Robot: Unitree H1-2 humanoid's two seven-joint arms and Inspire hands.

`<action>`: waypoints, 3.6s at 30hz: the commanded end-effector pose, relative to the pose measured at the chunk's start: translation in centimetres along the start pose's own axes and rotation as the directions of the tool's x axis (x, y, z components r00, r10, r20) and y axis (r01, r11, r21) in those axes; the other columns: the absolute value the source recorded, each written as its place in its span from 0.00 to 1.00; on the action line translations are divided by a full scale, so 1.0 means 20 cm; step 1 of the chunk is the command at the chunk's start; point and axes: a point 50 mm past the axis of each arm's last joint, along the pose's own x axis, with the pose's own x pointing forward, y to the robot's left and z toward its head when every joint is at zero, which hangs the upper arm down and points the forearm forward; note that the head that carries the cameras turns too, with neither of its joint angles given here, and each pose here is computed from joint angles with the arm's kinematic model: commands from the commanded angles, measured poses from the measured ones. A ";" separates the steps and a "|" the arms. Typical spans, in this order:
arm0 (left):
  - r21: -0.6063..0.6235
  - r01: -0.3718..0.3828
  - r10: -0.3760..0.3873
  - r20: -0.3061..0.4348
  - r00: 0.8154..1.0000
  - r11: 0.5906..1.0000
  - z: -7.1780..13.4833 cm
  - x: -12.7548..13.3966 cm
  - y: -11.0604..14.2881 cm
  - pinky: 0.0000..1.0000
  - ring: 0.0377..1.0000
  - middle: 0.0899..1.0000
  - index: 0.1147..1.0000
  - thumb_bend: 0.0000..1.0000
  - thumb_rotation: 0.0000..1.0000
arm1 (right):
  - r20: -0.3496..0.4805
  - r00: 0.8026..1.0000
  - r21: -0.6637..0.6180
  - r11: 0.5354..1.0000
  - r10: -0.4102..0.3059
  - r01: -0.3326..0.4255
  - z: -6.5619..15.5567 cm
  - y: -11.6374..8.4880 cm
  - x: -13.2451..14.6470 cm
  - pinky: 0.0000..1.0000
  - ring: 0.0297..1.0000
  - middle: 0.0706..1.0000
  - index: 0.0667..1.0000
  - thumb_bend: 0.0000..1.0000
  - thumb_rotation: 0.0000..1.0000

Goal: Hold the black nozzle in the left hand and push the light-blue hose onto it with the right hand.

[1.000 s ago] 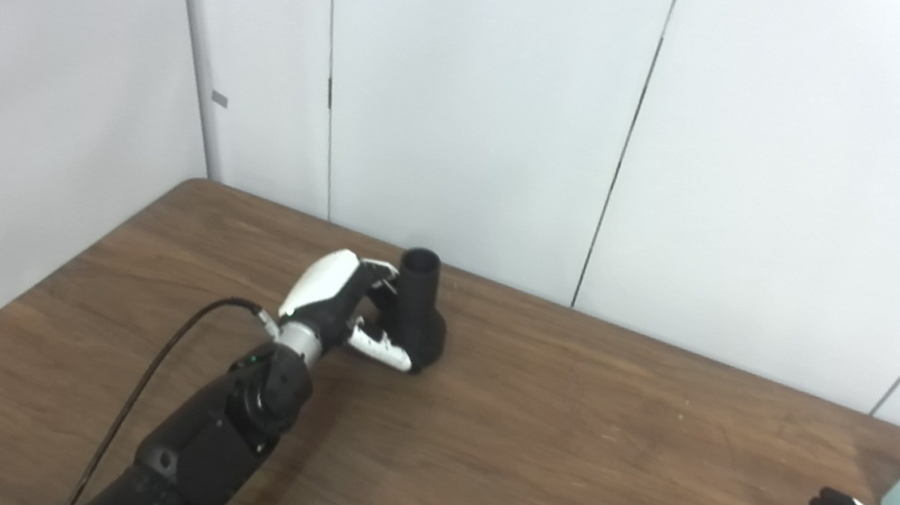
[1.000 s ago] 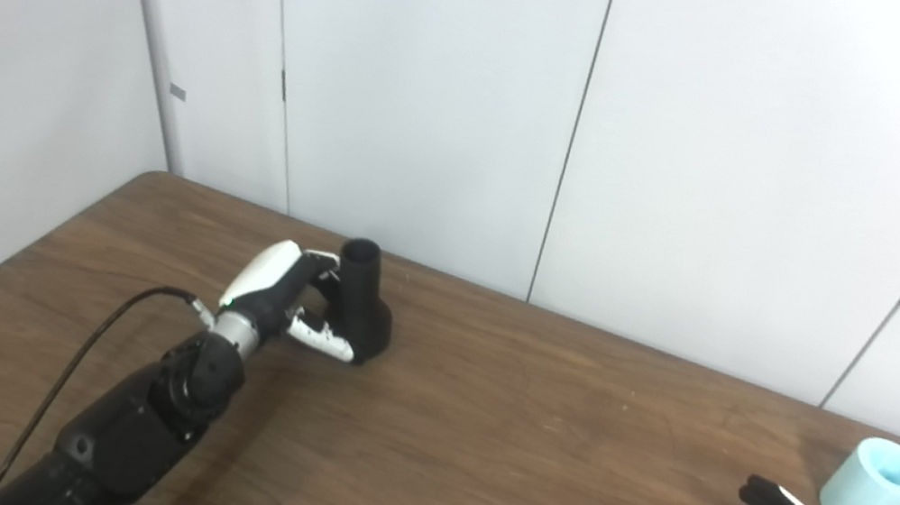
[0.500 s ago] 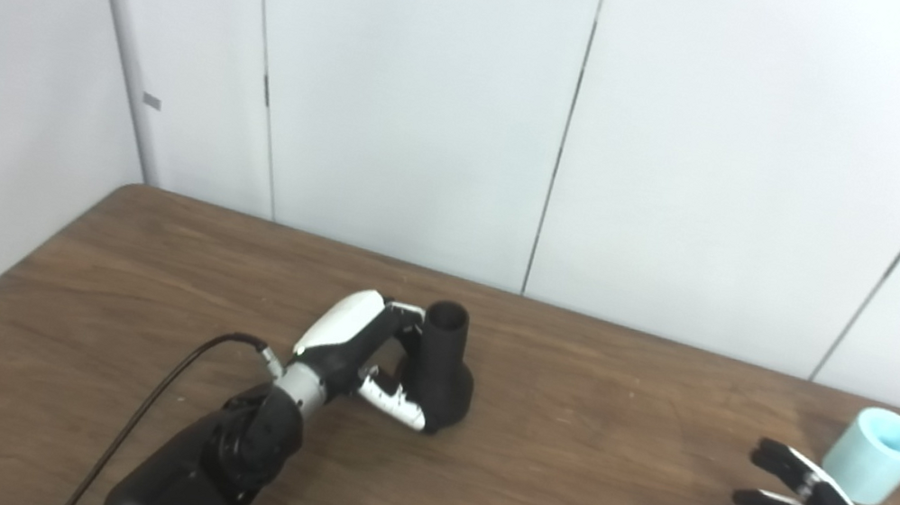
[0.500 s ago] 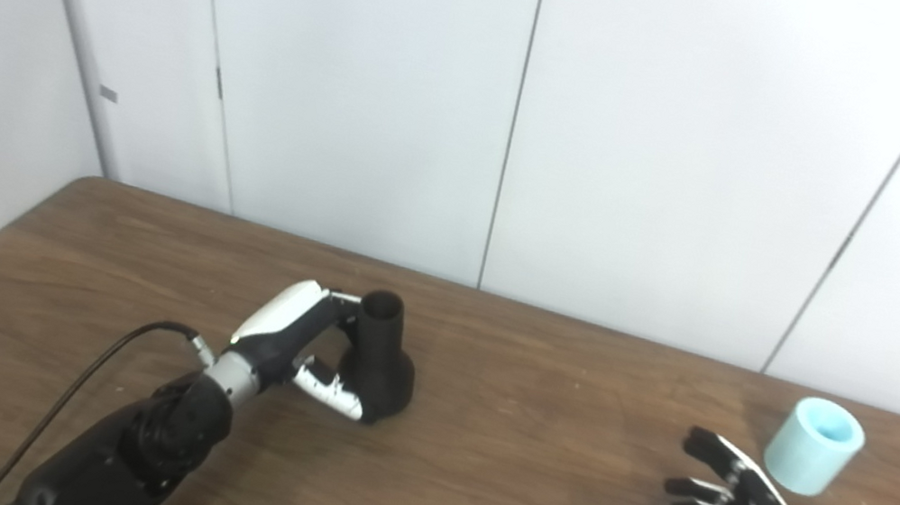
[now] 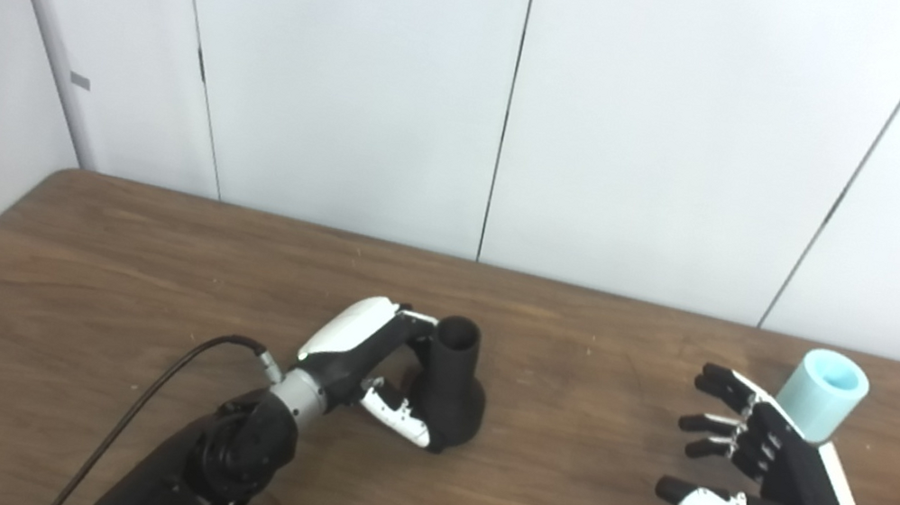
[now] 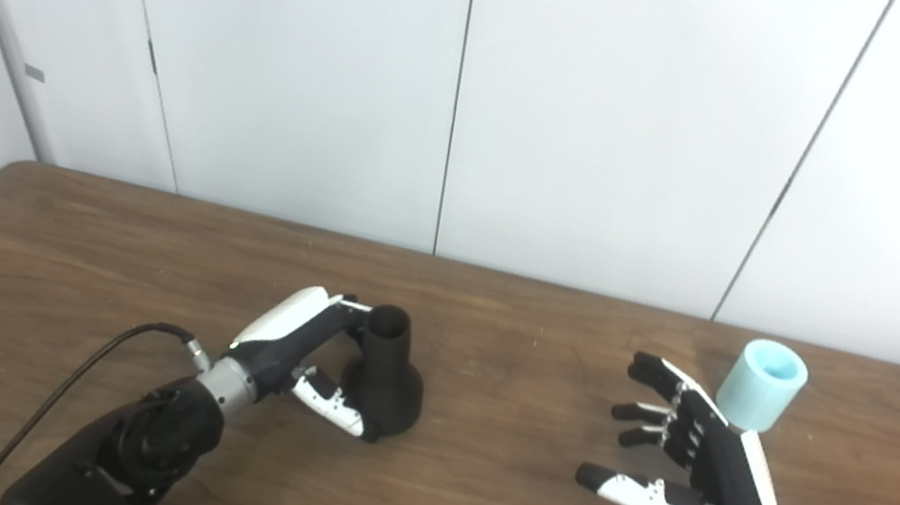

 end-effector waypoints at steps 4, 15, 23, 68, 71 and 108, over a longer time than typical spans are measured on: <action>0.027 0.097 -0.099 0.053 0.994 0.995 0.07 0.02 -0.14 1.00 0.61 0.45 0.41 0.52 0.00 | 0.096 0.995 -0.011 1.000 -0.010 0.011 0.13 -0.02 0.04 0.54 0.64 0.81 0.79 0.68 0.19; 0.043 0.167 -0.170 0.067 0.983 0.985 0.10 0.08 -0.29 1.00 0.60 0.45 0.41 0.52 0.00 | 0.207 0.977 -0.042 0.997 -0.048 0.058 0.27 -0.07 0.05 0.50 0.61 0.78 0.78 0.65 0.21; 0.075 0.217 -0.222 0.077 0.972 0.973 0.07 0.09 -0.33 1.00 0.60 0.43 0.43 0.52 0.00 | 0.233 0.973 -0.288 0.956 0.004 0.065 0.52 -0.30 0.09 0.51 0.64 0.80 0.80 0.70 0.20; 0.114 0.230 -0.235 0.034 0.971 0.966 -0.15 -0.05 -0.23 1.00 0.61 0.42 0.43 0.52 0.00 | -0.333 0.932 -0.857 0.457 -0.139 -0.238 0.51 -0.75 0.80 0.73 0.86 0.92 0.87 0.96 0.30; 0.113 0.232 -0.237 0.033 0.971 0.966 -0.14 -0.05 -0.24 1.00 0.61 0.42 0.43 0.52 0.00 | -0.369 0.918 -0.849 0.455 -0.144 -0.269 0.47 -0.73 0.82 0.71 0.84 0.90 0.87 0.95 0.28; 0.106 0.242 -0.248 0.044 0.968 0.965 -0.12 -0.07 -0.23 1.00 0.60 0.42 0.43 0.52 0.00 | -0.344 0.934 -0.847 0.462 -0.096 -0.264 0.28 -0.53 0.88 0.61 0.69 0.68 0.68 0.84 0.05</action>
